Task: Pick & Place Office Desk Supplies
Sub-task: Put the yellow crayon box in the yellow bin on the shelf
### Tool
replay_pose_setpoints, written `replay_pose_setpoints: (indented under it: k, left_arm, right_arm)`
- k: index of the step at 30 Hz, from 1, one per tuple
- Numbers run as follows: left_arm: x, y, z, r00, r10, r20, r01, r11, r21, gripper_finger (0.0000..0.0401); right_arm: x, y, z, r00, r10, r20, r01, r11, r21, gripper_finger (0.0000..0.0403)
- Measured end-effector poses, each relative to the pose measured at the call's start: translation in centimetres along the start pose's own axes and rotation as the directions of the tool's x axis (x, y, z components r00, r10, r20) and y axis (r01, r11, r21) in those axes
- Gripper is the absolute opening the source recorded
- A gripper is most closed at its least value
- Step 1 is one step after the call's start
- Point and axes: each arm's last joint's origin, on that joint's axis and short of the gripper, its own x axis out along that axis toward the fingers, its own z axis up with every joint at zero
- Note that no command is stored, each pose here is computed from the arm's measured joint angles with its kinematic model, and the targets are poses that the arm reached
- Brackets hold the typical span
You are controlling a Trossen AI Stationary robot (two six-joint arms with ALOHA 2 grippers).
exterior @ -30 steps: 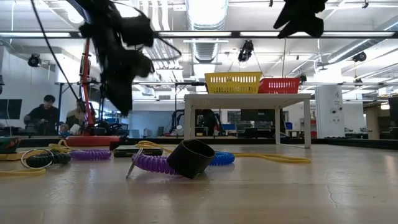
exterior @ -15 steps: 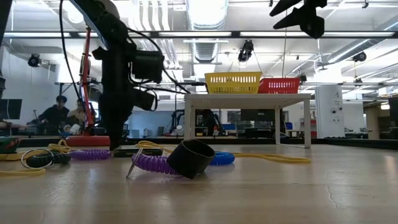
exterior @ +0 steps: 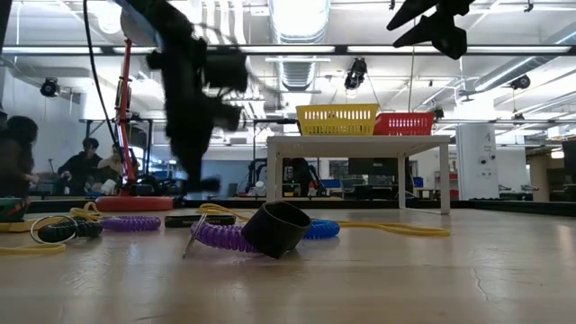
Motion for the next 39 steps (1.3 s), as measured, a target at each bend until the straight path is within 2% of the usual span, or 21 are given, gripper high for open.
replay_pose_setpoints:
  k: [7, 11, 14, 16, 19, 25, 33, 39]
  left_arm:
    - [-8.4, -0.1, 5.3, 0.976, 0.011, 0.218, -0.007, 1.000, -0.016, 0.0004]
    - [-13.3, 0.2, 8.1, 0.906, 0.016, 0.424, -0.002, 0.999, -0.034, 0.0003]
    - [-15.0, 0.8, 10.6, 0.838, 0.023, 0.546, -0.001, 0.999, -0.042, 0.0002]
    - [-15.3, 1.5, 12.5, 0.801, 0.031, 0.598, 0.009, 0.998, -0.064, 0.0002]
    - [-15.1, 2.8, 15.1, 0.774, 0.050, 0.631, 0.016, 0.995, -0.098, 0.0002]
    - [-13.2, 6.1, 18.7, 0.764, 0.103, 0.637, 0.032, 0.980, -0.197, 0.0008]
    - [-10.8, 9.0, 19.8, 0.781, 0.138, 0.610, 0.027, 0.967, -0.253, 0.0047]
    - [-11.1, 10.1, 20.1, 0.750, 0.154, 0.643, 0.050, 0.957, -0.286, 0.0119]
  right_arm:
    - [-0.1, 0.0, 0.0, 1.000, 0.002, 0.003, -0.002, 1.000, 0.006, 0.0146]
    - [-0.1, 0.0, 0.0, 1.000, 0.004, 0.005, -0.004, 1.000, 0.019, 0.0146]
    - [-0.1, 0.0, 0.2, 0.999, -0.011, 0.030, 0.010, 0.999, 0.033, 0.0146]
    - [-0.1, 0.1, 0.4, 0.998, -0.011, 0.065, 0.008, 0.999, 0.039, 0.0146]
    - [-0.3, 0.4, 1.0, 0.993, 0.000, 0.118, -0.006, 0.999, 0.048, 0.0146]
    - [-1.1, 1.1, 2.0, 0.985, 0.032, 0.170, -0.042, 0.998, 0.056, 0.0146]
    - [-1.9, 1.8, 2.7, 0.979, 0.060, 0.194, -0.072, 0.996, 0.060, 0.0146]
    - [-2.0, 2.2, 2.3, 0.978, 0.045, 0.206, -0.056, 0.997, 0.051, 0.0146]
